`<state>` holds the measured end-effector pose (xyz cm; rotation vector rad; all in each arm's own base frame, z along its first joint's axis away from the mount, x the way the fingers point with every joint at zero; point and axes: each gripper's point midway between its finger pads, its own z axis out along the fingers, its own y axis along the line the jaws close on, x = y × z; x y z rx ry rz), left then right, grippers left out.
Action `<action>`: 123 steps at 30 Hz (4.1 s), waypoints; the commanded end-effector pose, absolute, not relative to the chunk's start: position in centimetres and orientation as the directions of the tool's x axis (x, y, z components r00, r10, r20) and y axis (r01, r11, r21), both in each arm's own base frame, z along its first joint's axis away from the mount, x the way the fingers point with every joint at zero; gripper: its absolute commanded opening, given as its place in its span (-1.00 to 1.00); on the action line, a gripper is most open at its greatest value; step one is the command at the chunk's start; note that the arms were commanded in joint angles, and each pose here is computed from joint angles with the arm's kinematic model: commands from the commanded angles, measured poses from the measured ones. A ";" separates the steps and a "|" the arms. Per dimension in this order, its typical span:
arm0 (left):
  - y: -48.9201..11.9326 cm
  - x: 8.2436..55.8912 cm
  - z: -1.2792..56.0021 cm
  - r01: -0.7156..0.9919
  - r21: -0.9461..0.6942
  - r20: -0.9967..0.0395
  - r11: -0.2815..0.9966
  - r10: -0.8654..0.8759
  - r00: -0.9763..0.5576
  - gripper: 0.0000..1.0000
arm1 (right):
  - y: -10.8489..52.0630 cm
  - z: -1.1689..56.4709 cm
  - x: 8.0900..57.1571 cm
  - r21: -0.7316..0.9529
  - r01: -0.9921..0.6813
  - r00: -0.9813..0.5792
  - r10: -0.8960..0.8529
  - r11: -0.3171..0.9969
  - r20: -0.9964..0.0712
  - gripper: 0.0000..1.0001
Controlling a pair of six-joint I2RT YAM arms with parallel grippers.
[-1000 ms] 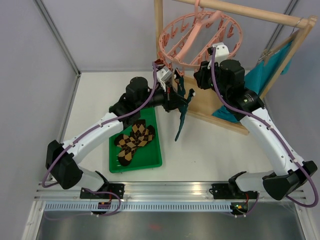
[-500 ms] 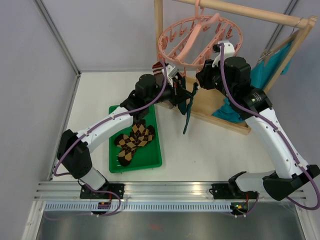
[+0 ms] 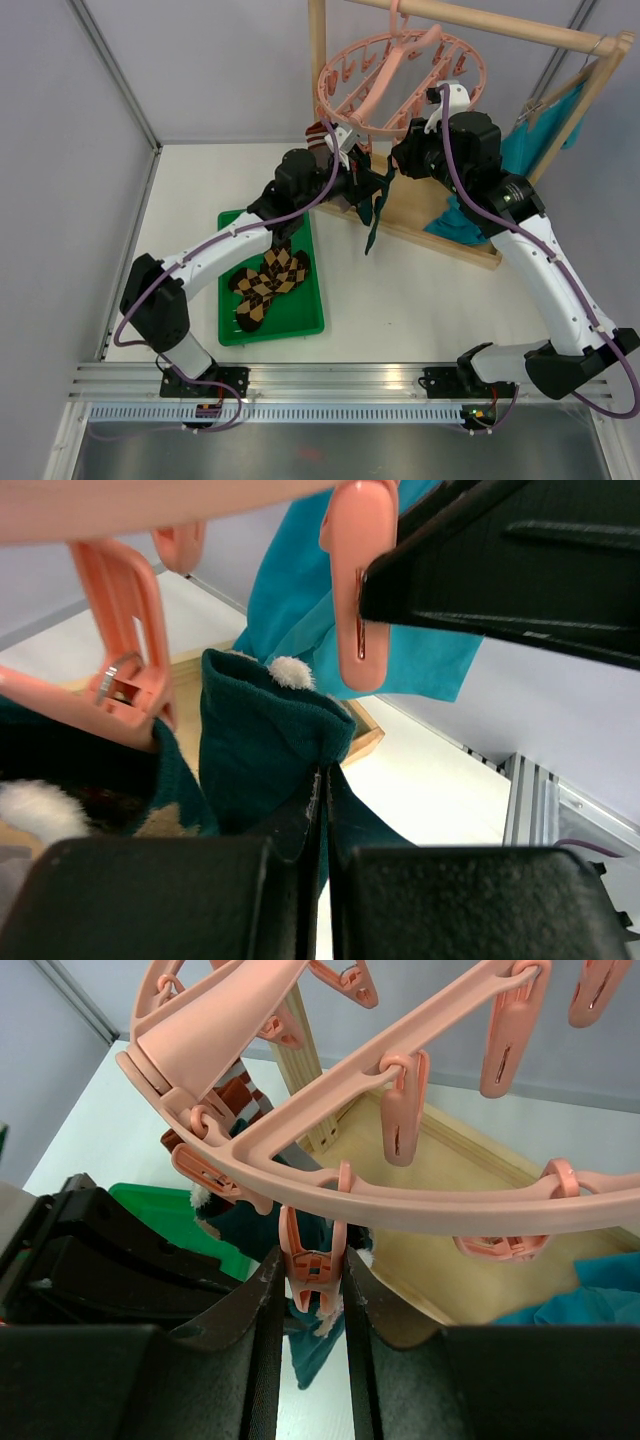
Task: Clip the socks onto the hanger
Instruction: Clamp the sock onto the hanger.
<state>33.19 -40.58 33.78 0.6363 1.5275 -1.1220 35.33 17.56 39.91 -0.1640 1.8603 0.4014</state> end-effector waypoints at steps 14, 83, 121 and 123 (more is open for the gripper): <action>-40.8 33.5 36.3 0.859 -0.212 -0.968 0.467 -0.218 -0.120 -0.95 | 17.5 40.5 35.1 0.212 -0.302 -0.321 0.110 0.930 -0.941 -0.99; -43.0 31.3 35.1 0.825 0.101 -0.962 0.556 -0.157 0.224 -0.95 | 17.2 38.9 36.5 0.179 -0.246 -0.354 0.084 0.953 -0.931 -0.99; -43.1 31.0 37.3 0.814 0.125 -0.953 0.568 -0.159 0.257 -0.95 | 16.7 38.3 36.2 0.158 -0.238 -0.359 0.064 0.958 -0.931 -1.00; -43.1 31.0 37.5 0.812 0.125 -0.953 0.570 -0.158 0.258 -0.95 | 16.7 38.2 36.1 0.158 -0.241 -0.362 0.063 0.958 -0.930 -0.99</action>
